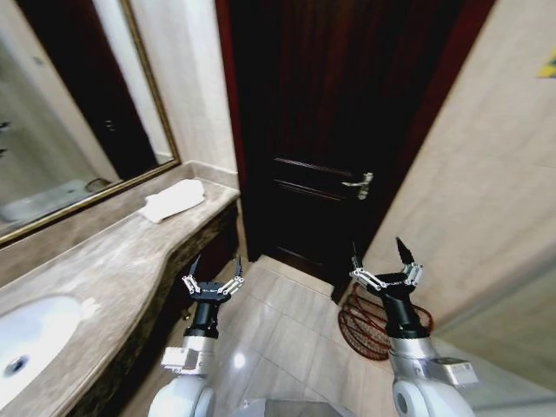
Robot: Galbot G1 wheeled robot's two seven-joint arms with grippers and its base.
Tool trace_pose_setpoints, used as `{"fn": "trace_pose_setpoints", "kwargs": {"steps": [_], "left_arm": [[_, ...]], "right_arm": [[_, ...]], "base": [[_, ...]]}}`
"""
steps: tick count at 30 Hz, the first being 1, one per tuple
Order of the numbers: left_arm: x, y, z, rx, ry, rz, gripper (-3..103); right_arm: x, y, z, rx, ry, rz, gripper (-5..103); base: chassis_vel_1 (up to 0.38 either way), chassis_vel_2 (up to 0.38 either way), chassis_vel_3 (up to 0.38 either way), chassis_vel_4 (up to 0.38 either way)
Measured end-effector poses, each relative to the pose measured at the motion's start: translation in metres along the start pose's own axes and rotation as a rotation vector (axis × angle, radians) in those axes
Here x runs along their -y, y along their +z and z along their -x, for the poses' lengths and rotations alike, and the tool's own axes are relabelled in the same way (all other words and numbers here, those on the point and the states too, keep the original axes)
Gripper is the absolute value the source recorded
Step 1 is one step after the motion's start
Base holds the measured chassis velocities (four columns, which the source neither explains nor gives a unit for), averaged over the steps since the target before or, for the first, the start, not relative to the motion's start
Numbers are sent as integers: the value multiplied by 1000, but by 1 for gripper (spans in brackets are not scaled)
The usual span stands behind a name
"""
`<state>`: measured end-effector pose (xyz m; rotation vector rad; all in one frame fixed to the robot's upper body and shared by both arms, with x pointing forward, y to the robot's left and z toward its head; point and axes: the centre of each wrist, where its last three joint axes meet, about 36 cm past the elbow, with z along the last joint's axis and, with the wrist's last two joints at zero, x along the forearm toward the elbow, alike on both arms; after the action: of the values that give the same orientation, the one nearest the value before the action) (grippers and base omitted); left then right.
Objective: Discard the used towel into the hamper.
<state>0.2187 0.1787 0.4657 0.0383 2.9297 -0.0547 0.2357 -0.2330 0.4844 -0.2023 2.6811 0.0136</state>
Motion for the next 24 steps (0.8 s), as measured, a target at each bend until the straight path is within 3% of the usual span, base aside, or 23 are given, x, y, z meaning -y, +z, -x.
{"fn": "trace_pose_setpoints", "kwargs": {"steps": [14, 24], "left_arm": [[0, 2, 1, 0, -41, 3, 100], [-2, 5, 2, 0, -66, 25, 100]], "right_arm": [[0, 2, -1, -10, -13, 4, 100], [-1, 3, 0, -12, -28, 16, 100]], "base": [[105, 109, 109, 102], [0, 0, 0, 0]]}}
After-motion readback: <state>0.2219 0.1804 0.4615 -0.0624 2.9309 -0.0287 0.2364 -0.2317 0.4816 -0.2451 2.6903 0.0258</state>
